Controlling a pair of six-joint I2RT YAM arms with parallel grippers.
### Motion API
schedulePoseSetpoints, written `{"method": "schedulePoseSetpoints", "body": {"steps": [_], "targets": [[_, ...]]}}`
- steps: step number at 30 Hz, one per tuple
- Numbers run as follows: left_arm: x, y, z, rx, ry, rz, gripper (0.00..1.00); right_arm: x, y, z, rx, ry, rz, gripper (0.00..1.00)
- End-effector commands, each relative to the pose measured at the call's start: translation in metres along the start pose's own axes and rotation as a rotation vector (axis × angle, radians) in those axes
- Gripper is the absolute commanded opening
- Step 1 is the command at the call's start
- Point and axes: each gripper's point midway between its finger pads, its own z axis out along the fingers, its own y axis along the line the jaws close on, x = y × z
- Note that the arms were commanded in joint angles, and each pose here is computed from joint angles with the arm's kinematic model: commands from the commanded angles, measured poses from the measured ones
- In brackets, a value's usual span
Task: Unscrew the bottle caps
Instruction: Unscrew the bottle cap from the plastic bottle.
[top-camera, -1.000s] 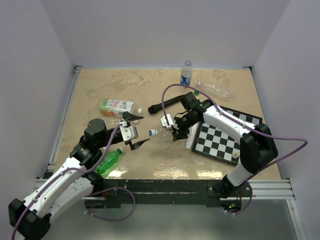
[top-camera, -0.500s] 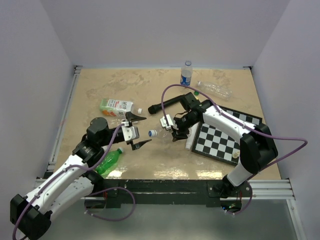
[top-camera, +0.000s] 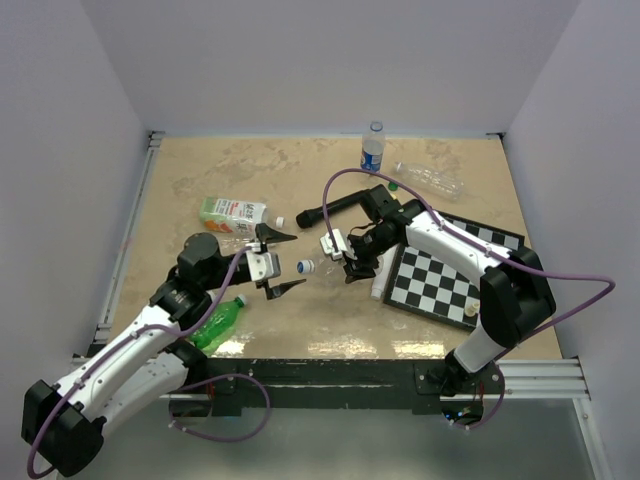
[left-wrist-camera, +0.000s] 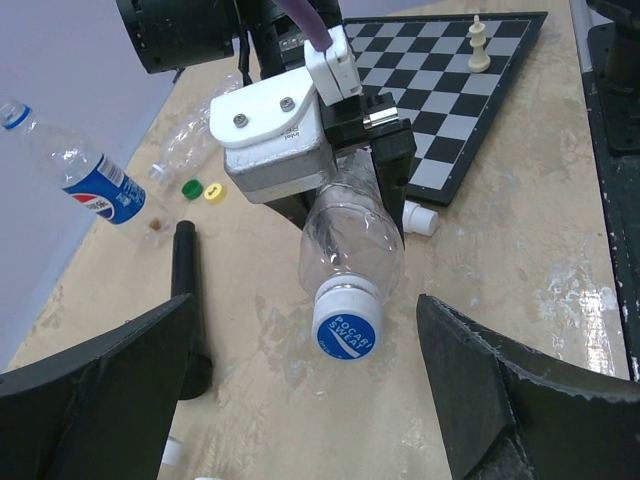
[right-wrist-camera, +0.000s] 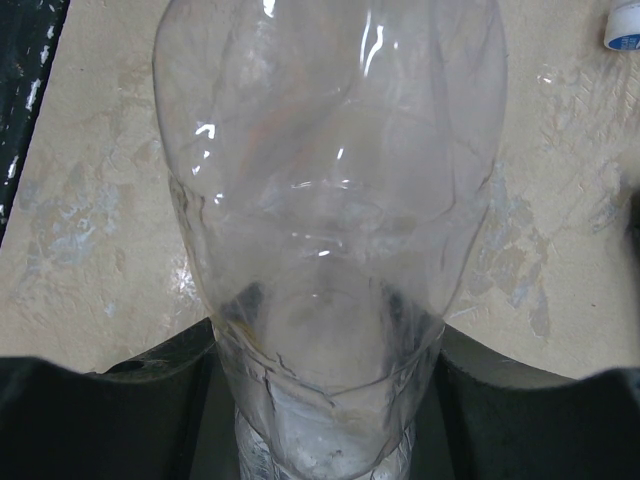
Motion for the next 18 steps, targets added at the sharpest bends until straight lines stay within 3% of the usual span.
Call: {"method": "schedulePoseSetpoints", "body": {"steps": [1, 18], "targets": [[-0.0117, 0.0013, 0.0056, 0.021, -0.059, 0.030, 0.95, -0.0155, -0.0023, -0.0055, 0.008, -0.031, -0.044, 0.09], [-0.0078, -0.0031, 0.0089, 0.047, -0.062, 0.005, 0.93, -0.0172, -0.0019, -0.0060, 0.009, -0.032, -0.050, 0.09]]}}
